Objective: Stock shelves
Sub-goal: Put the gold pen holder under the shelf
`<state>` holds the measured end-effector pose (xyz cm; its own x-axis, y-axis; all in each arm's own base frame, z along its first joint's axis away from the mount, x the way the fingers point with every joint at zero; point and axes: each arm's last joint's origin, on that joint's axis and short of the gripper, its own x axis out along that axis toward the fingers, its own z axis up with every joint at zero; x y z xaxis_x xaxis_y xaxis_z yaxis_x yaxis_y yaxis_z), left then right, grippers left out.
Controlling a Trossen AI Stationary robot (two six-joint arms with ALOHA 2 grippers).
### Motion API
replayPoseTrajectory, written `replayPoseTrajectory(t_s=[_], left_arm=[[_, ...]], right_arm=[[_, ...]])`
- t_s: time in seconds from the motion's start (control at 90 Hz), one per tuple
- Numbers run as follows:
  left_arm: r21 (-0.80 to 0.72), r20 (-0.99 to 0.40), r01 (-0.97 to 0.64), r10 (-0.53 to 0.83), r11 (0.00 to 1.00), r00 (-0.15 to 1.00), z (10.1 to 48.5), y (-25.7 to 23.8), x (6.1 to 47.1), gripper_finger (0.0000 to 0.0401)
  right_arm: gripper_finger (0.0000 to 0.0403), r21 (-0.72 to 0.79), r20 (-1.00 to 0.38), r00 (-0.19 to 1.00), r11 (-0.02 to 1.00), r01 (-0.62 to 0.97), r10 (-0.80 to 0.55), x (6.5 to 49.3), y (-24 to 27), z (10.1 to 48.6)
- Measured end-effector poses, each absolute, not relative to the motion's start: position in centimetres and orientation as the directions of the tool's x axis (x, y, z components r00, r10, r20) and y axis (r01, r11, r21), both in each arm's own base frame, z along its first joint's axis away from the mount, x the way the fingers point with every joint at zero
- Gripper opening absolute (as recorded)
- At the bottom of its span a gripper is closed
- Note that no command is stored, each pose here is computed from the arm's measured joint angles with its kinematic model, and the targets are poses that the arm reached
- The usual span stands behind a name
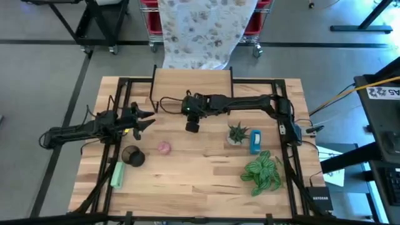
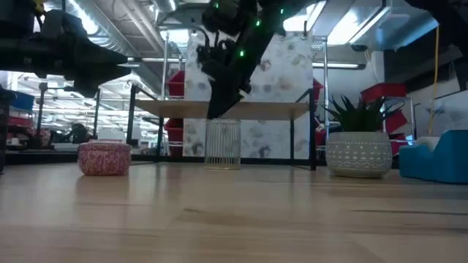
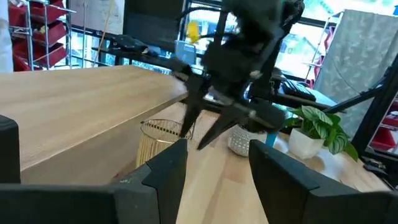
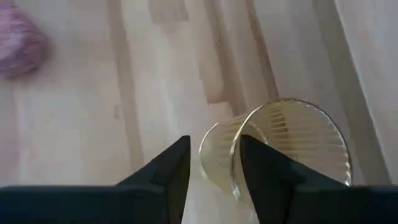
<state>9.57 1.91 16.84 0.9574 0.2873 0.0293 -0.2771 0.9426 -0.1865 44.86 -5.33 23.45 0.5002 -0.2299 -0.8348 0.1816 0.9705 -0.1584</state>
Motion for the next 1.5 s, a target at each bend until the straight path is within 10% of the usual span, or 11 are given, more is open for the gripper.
replayPoseTrajectory(t_s=[0.222, 0.533, 0.767, 1.5], left_arm=[[-0.186, 0.029, -0.277, 0.287, 0.943, 0.958, 16.8, 1.9, 9.6, 0.0158], [-0.186, 0.028, -0.277, 0.287, 0.943, 0.958, 16.8, 1.9, 9.6, 0.0158], [-0.186, 0.028, -0.277, 0.287, 0.943, 0.958, 16.8, 1.9, 9.6, 0.0158], [-0.186, 0.028, -0.277, 0.287, 0.943, 0.958, 16.8, 1.9, 9.6, 0.0158]], right_arm=[[0.0126, -0.16, -0.808, 0.555, 0.98, 0.116, -0.198, 44.7, -1.2, 26.6], [0.0091, -0.181, -0.738, 0.6, 0.947, 0.264, -0.308, 43.7, 3.5, 18.1], [0.0007, -0.223, -0.573, 0.59, 0.801, 0.556, -0.569, 42.2, 2.9, 14.8], [0.0, -0.176, -0.533, 0.543, 0.713, 0.679, -0.649, 41.2, -0.7, 12.9]])
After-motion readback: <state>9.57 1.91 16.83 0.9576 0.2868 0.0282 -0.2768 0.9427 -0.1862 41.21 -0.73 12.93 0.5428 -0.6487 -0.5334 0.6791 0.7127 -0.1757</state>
